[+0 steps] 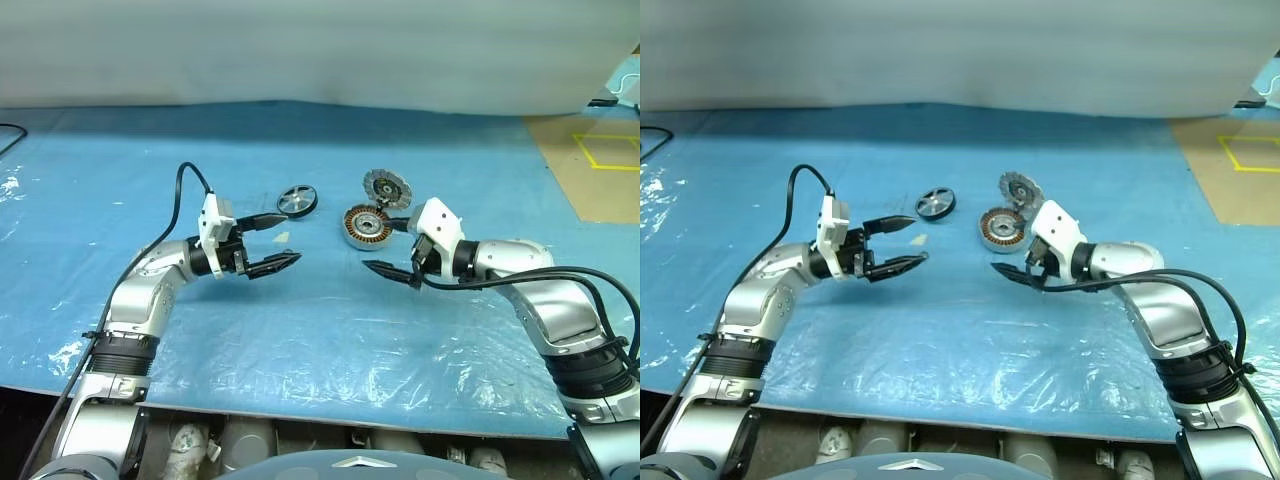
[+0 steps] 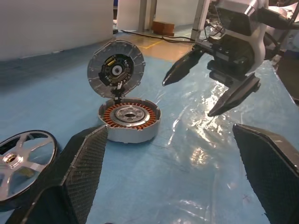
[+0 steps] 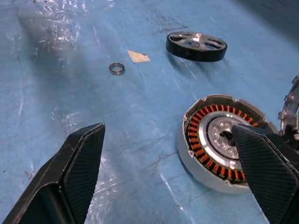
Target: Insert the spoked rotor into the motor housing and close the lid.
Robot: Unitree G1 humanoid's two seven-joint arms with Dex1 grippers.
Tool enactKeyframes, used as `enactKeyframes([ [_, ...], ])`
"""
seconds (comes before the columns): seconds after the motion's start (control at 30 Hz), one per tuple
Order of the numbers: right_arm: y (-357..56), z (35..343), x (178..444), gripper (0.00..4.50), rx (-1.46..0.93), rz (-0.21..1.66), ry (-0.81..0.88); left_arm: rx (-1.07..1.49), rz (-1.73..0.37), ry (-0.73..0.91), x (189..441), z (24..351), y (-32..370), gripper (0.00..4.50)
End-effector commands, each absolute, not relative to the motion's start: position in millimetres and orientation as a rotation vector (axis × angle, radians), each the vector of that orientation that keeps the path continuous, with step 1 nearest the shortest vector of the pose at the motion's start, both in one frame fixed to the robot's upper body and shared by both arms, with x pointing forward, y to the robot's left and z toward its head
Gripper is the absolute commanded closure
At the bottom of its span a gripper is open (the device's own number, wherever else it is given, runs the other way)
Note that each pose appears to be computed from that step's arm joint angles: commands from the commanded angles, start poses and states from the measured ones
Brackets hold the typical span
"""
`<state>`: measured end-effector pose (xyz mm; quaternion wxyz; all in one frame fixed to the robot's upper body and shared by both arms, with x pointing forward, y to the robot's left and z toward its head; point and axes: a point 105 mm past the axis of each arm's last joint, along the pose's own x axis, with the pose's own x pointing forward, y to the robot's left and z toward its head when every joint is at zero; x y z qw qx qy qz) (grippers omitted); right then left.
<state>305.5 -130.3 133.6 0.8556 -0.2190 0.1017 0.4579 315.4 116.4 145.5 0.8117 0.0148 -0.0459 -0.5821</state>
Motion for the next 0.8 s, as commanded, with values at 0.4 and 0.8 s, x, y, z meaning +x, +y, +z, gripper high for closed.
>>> enactKeyframes([
  [0.4, -129.2, 150.3, 301.7, 0.00, -0.478, 0.937, 0.142, 0.125, -1.229, -0.116, 319.0, 145.3, 126.0, 0.02],
  [0.8, -121.6, 153.8, 315.6, 0.00, -0.531, 0.949, 0.126, 0.125, -1.212, -0.109, 318.3, 142.3, 131.9, 0.02],
])
